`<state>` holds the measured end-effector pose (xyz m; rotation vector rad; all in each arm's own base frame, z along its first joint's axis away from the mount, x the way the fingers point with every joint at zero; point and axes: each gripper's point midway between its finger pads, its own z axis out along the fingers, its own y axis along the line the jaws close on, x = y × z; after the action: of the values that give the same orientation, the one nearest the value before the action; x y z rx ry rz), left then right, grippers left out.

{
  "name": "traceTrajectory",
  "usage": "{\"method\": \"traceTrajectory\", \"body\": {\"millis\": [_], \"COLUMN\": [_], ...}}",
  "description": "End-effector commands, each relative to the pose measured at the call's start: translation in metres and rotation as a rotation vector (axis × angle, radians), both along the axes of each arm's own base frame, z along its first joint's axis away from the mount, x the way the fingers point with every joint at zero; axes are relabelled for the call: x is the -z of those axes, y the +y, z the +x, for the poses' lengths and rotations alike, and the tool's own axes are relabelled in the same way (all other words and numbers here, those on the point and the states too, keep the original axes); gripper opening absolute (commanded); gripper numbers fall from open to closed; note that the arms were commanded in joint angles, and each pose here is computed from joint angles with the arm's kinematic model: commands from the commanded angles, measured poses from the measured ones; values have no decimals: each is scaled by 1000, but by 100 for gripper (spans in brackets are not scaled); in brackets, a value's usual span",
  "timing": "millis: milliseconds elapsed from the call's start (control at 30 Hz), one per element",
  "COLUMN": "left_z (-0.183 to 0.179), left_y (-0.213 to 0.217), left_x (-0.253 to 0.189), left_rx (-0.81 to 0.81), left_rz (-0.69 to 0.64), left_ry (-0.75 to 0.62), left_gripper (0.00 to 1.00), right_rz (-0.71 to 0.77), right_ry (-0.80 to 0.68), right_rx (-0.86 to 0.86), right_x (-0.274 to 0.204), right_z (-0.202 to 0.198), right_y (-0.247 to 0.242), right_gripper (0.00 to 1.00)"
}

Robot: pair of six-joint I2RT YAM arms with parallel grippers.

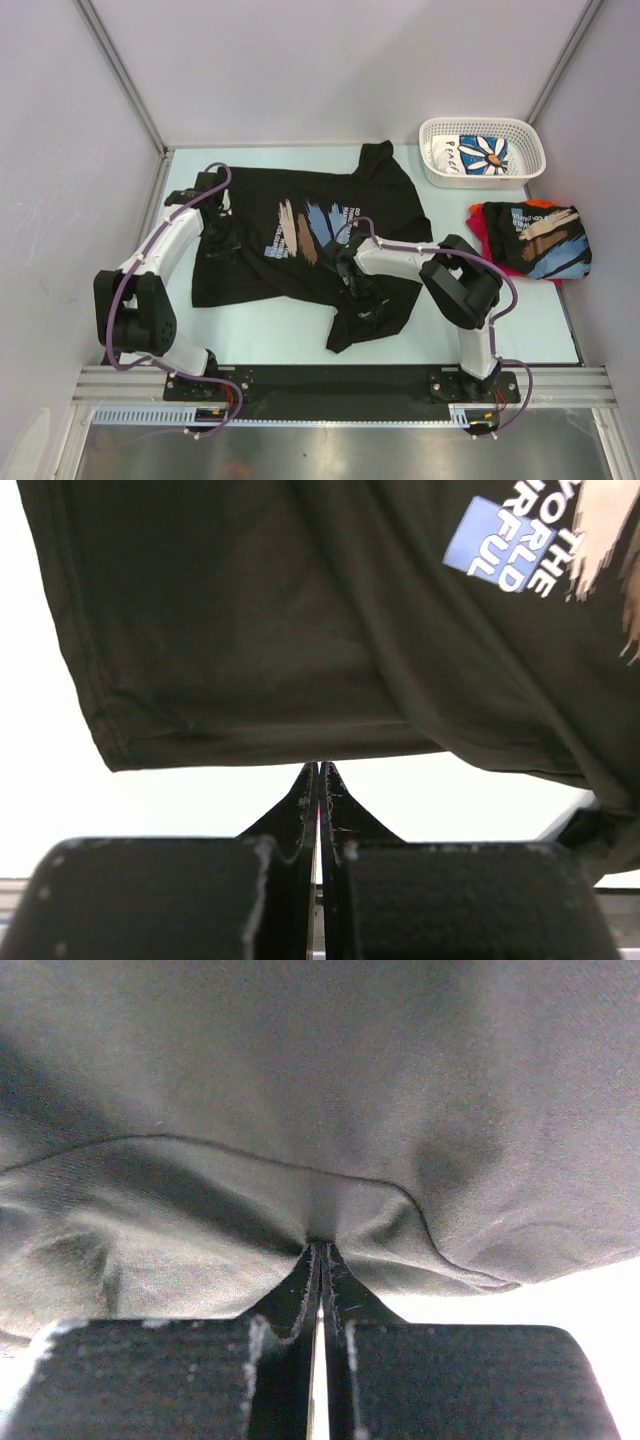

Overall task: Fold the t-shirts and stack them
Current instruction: Flatten out the tshirt

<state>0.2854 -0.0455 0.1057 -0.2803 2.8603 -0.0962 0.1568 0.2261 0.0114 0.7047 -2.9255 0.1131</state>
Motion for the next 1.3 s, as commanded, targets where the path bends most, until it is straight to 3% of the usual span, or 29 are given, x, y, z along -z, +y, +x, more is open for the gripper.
{"method": "traceTrajectory", "body": {"millis": [0, 400, 533, 600, 700, 733, 800, 833, 900, 933, 967, 1033, 1100, 1167, 1233, 1267], "left_z": [-3, -14, -12, -7, 11, 20, 32, 41, 54, 64, 72, 96, 120, 148, 181, 200], "left_y": [12, 19, 18, 15, 9, 4, 1, -2, -2, -3, -4, -7, -5, -3, 4, 8], "left_x": [0, 12, 8, 0, -27, -46, -69, -85, -105, -114, -118, -125, -140, -121, -119, -140], "left_rx": [-10, -45, -47, -44, -36, -26, -21, -14, -19, -18, -17, -9, 0, -4, -21, -24], "left_rz": [45, 70, 58, 40, 8, -26, -45, -62, -67, -75, -79, -88, -76, -75, -88, -104], "left_ry": [26, 83, 68, 34, -92, -173, -271, -351, -439, -484, -506, -529, -562, -509, -499, -552], "left_gripper": [0, 0, 0, 0, 0, 5, 15, 41, 70, 90, 99, 100, 100, 99, 100, 100], "right_rz": [-152, -292, -293, -195, -135, -80, -29, 19, 66, 68, 70, 38, 27, 3, 12, 52], "right_ry": [170, 201, 58, -57, -211, -335, -446, -540, -651, -692, -727, -784, -821, -842, -847, -842], "right_rx": [-44, -58, -67, -42, -19, -2, 48, 74, 112, 123, 149, 173, 196, 211, 239, 254], "right_x": [12, 11, -2, -27, -64, -92, -122, -147, -170, -177, -185, -187, -188, -186, -182, -177], "right_z": [-52, -69, -42, -17, 18, 42, 71, 89, 125, 139, 154, 192, 219, 254, 283, 305], "right_y": [-30, -66, -60, -35, -22, -10, -8, -6, -15, -21, -27, -48, -56, -69, -85, -79], "right_gripper": [0, 0, 0, 0, 0, 0, 0, 0, 5, 6, 9, 16, 34, 54, 62, 64]}}
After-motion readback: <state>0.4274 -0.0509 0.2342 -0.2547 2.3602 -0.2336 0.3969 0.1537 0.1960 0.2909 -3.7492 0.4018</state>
